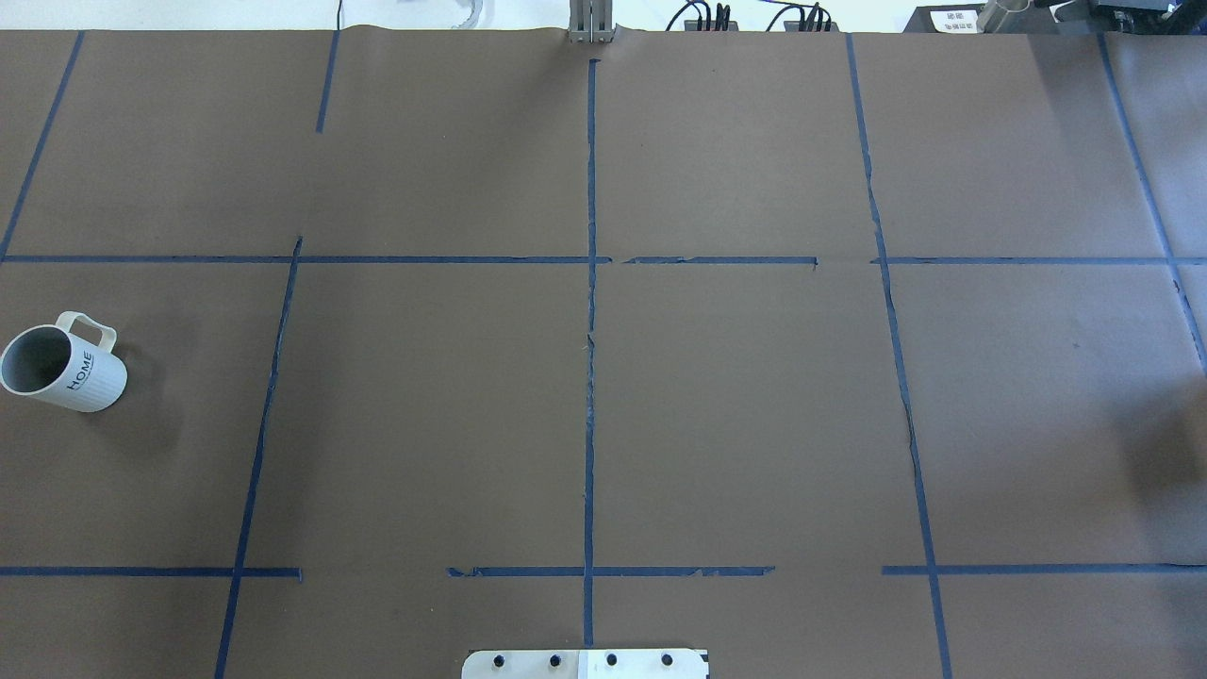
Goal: Left arm hands cup to right arm to dump lemon
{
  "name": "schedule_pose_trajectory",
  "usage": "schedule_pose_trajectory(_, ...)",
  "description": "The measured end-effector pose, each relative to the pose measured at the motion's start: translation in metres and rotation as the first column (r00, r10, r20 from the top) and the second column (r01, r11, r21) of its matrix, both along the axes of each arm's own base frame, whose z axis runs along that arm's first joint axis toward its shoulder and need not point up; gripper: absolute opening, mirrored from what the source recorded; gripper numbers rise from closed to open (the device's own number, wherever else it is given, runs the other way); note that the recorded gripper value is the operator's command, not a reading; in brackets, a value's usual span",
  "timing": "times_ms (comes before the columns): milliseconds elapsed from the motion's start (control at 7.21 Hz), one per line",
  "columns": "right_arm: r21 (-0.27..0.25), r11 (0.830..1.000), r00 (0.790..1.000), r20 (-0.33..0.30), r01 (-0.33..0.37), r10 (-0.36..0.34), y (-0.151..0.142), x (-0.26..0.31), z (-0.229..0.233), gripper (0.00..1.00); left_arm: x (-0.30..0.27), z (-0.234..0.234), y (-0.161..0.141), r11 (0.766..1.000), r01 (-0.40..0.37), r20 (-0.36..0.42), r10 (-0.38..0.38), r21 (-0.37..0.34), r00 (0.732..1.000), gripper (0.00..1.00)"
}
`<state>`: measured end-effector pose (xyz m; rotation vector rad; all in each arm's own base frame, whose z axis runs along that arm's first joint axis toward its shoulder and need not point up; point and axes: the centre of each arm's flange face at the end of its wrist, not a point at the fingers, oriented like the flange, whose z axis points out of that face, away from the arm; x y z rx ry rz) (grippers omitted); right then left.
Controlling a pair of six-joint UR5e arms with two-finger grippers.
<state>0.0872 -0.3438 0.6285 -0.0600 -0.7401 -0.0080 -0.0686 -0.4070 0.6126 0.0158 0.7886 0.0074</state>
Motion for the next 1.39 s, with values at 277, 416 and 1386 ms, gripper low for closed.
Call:
schedule_pose_trajectory(277,-0.002,1.0,1.0,0.004,-0.002,0.002,0.0,0.0,0.004,1.0,0.002,-0.009,-0.001,1.0,-0.003,-0.001,0.004,0.017,1.0,1.0)
schedule_pose_trajectory(416,-0.002,1.0,1.0,0.007,-0.002,0.002,0.0,-0.001,0.005,1.0,0.002,-0.012,-0.001,1.0,-0.005,-0.003,0.005,0.021,1.0,1.0)
schedule_pose_trajectory(1386,0.086,0.996,0.993,0.121,-0.01,-0.001,-0.008,-0.01,-0.011,1.0,0.011,-0.017,0.003,0.995,-0.023,-0.012,0.024,0.101,1.0,1.0)
